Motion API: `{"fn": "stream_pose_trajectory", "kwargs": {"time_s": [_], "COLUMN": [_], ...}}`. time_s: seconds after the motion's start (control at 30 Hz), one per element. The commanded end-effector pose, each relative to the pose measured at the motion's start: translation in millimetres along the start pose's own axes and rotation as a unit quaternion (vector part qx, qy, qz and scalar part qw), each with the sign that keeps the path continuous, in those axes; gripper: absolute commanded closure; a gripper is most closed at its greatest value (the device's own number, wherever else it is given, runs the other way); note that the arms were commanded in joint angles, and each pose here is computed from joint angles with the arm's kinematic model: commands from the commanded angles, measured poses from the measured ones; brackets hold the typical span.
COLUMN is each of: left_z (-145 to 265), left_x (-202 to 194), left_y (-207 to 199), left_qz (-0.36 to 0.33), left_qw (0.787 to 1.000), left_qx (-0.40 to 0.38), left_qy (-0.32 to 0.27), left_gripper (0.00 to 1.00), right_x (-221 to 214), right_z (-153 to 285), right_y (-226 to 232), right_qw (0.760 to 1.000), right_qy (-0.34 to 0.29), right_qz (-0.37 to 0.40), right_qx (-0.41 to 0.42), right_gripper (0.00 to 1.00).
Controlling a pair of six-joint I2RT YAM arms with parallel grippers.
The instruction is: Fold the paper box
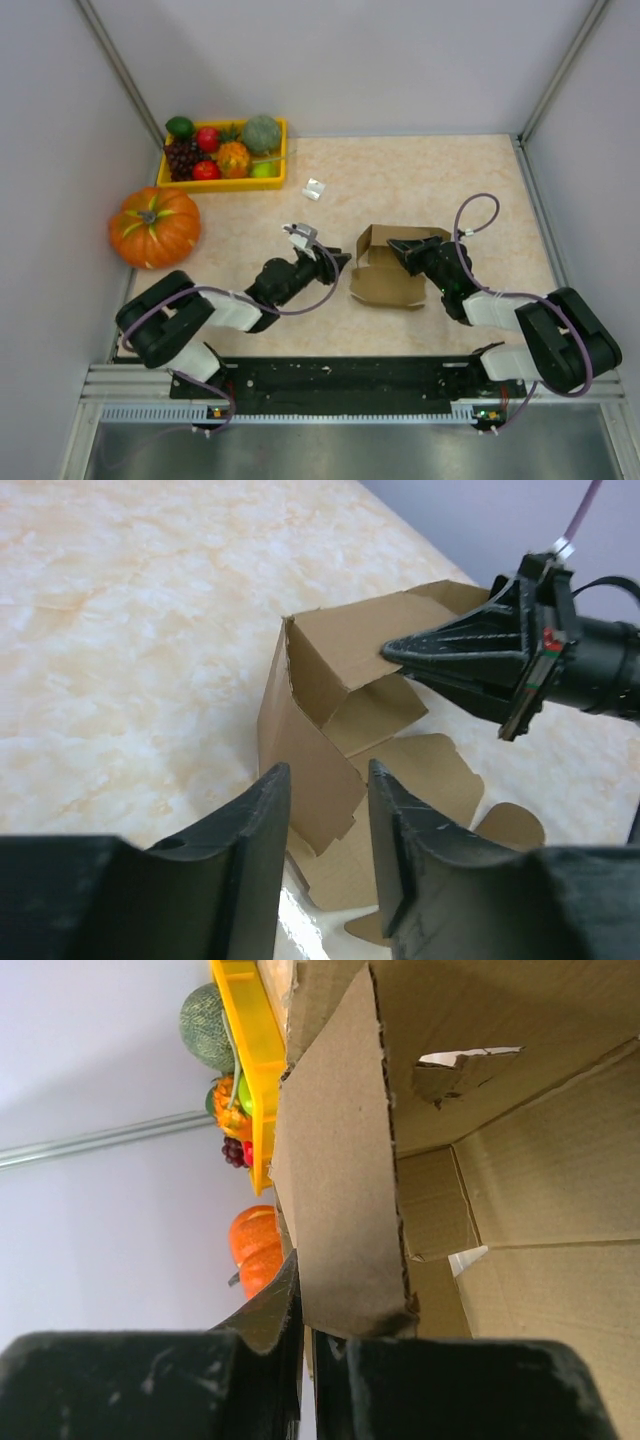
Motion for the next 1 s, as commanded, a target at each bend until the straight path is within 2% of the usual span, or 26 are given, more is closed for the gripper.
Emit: {"fn": "stream_pose_trajectory", "kwargs": {"time_s": [0.0, 0.03, 0.07, 0.1, 0.13, 0.17, 0.2, 0.23, 0.27, 0.4, 0.53, 0.73, 0.8, 0.83, 0.87, 0.93, 0.97], "left_z": [21, 19, 22, 20, 8, 3, -3, -20, -23, -42, -53, -39, -28, -18, -14, -8, -4], "left_x": [25, 28, 14, 15, 20, 13, 0, 12, 6, -3, -5, -1, 11, 5, 4, 3, -5], "left_y": [9, 17, 29, 38, 38, 37, 29, 22, 20, 8, 7, 12, 16, 21, 25, 28, 31], "left_qz": [0.005, 0.005, 0.008, -0.002, -0.024, -0.044, -0.081, -0.092, -0.108, -0.154, -0.171, -0.16, -0.137, -0.131, -0.124, -0.12, -0.11], "left_qw": [1.0, 1.0, 0.995, 0.992, 0.992, 0.988, 0.98, 0.978, 0.973, 0.973, 0.969, 0.979, 0.987, 0.987, 0.988, 0.985, 0.982], "left_qx": [-0.026, 0.001, 0.054, 0.086, 0.072, 0.053, -0.026, -0.057, -0.073, -0.093, -0.101, -0.054, -0.012, 0.014, 0.028, 0.046, 0.057], "left_qy": [0.002, 0.015, 0.079, 0.096, 0.104, 0.139, 0.178, 0.176, 0.191, 0.144, 0.148, 0.112, 0.087, 0.091, 0.093, 0.113, 0.143], "left_gripper": [0.62, 0.69, 0.69, 0.67, 0.67, 0.64, 0.64, 0.62, 0.61, 0.59, 0.61, 0.63, 0.58, 0.49, 0.46, 0.42, 0.41], "right_x": [0, 0, 0, 0, 0, 1, 1, 0, 0, 0, -1, 0, 1, 1, 1, 1, 1], "right_z": [1, 1, 1, 1, 0, 0, 0, 0, 0, -1, -1, 1, 0, 0, 0, 0, 0], "right_y": [4, 3, 3, 2, 2, 2, 1, 2, 1, 2, 5, 6, 6, 6, 6, 6, 6], "right_qw": [1.0, 1.0, 1.0, 1.0, 1.0, 1.0, 1.0, 1.0, 1.0, 1.0, 1.0, 1.0, 1.0, 1.0, 1.0, 1.0, 1.0], "right_qy": [0.01, 0.012, 0.01, 0.01, 0.01, 0.01, 0.01, 0.012, 0.011, 0.012, 0.014, 0.009, 0.011, 0.012, 0.012, 0.012, 0.015], "right_qz": [0.015, 0.016, 0.014, 0.014, 0.015, 0.015, 0.013, 0.012, 0.009, 0.008, 0.006, 0.009, 0.007, 0.008, 0.008, 0.007, 0.006], "right_qx": [0.01, 0.009, 0.007, 0.007, 0.007, 0.007, 0.005, 0.008, 0.007, 0.005, 0.007, 0.007, 0.007, 0.008, 0.008, 0.008, 0.008], "right_gripper": [1.0, 1.0, 1.0, 1.0, 1.0, 1.0, 1.0, 1.0, 1.0, 1.0, 1.0, 1.0, 1.0, 1.0, 1.0, 1.0, 1.0]}}
Point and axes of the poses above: each gripper's point midway between its finger pads, its own z axis back along the fingers, its own y axis along the line the jaws close on, x = y × z, the point moved 8 cm from there along z, back along the fingers, and after that the axes turned 13 degrees about -z, right-handed, at the moved point
